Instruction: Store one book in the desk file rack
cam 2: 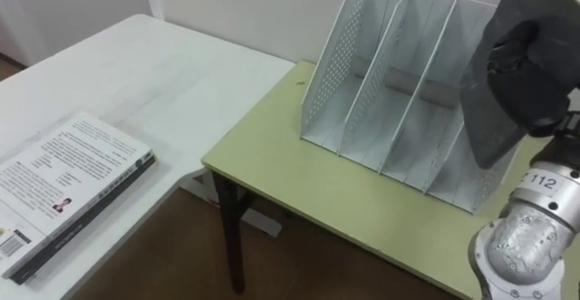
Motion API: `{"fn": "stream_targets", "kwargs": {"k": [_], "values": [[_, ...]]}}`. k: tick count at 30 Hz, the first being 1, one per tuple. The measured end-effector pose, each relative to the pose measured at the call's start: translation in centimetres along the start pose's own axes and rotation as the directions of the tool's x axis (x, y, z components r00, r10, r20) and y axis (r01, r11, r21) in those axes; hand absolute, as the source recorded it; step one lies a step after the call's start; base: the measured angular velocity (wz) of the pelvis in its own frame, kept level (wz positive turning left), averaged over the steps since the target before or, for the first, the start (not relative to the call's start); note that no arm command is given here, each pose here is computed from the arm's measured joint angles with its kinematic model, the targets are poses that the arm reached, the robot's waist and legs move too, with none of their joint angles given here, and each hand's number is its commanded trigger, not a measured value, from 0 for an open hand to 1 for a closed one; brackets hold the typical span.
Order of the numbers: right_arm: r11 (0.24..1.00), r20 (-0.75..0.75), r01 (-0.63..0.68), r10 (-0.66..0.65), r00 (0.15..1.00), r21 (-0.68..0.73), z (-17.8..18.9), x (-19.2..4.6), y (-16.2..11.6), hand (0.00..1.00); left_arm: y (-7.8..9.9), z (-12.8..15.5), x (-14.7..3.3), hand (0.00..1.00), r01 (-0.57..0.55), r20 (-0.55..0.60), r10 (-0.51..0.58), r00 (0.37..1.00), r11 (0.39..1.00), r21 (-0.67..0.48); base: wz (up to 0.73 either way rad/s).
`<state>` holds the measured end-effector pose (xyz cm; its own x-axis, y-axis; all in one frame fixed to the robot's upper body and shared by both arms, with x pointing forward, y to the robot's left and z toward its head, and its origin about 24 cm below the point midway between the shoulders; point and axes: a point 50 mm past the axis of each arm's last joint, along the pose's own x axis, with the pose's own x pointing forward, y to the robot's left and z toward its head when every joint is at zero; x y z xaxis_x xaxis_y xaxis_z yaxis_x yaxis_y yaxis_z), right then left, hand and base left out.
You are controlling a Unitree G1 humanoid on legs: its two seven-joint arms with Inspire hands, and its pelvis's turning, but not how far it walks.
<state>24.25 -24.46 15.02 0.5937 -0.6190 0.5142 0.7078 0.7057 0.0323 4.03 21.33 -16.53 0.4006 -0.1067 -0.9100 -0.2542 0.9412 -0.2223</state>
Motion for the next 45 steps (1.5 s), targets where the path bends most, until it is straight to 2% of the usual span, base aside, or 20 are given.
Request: {"fn": "stream_targets", "kwargs": {"k": [10,19,27,39,45], "values": [[1.0,0.022,-0.009,0.008,1.0,0.024,0.5,0.7,0.7,1.0,0.0,0.0,0.0,0.0,-0.003,-0.007,0.003,1.0,1.0,0.006,0.0],[0.999,0.043,-0.009,0.007,0.999,0.046,1.5,2.9,2.3,1.0,-0.2,-0.1,0.1,0.0,-0.005,-0.022,0.005,1.0,1.0,-0.001,0.03],[0.999,-0.086,-0.008,0.004,0.996,-0.04,-0.8,3.8,2.6,1.0,-0.1,-0.1,0.1,0.0,-0.008,-0.049,0.008,0.999,1.0,0.005,0.04],[0.999,-0.067,-0.002,-0.002,0.998,-0.051,0.5,5.7,3.6,1.0,0.0,0.4,0.2,0.0,-0.014,-0.066,0.015,0.998,0.999,0.029,0.0],[0.996,-0.105,0.003,-0.013,0.994,-0.091,-0.5,7.1,3.7,1.0,0.1,0.7,0.3,0.0,-0.015,-0.073,0.019,0.997,0.999,0.043,0.06]]}}
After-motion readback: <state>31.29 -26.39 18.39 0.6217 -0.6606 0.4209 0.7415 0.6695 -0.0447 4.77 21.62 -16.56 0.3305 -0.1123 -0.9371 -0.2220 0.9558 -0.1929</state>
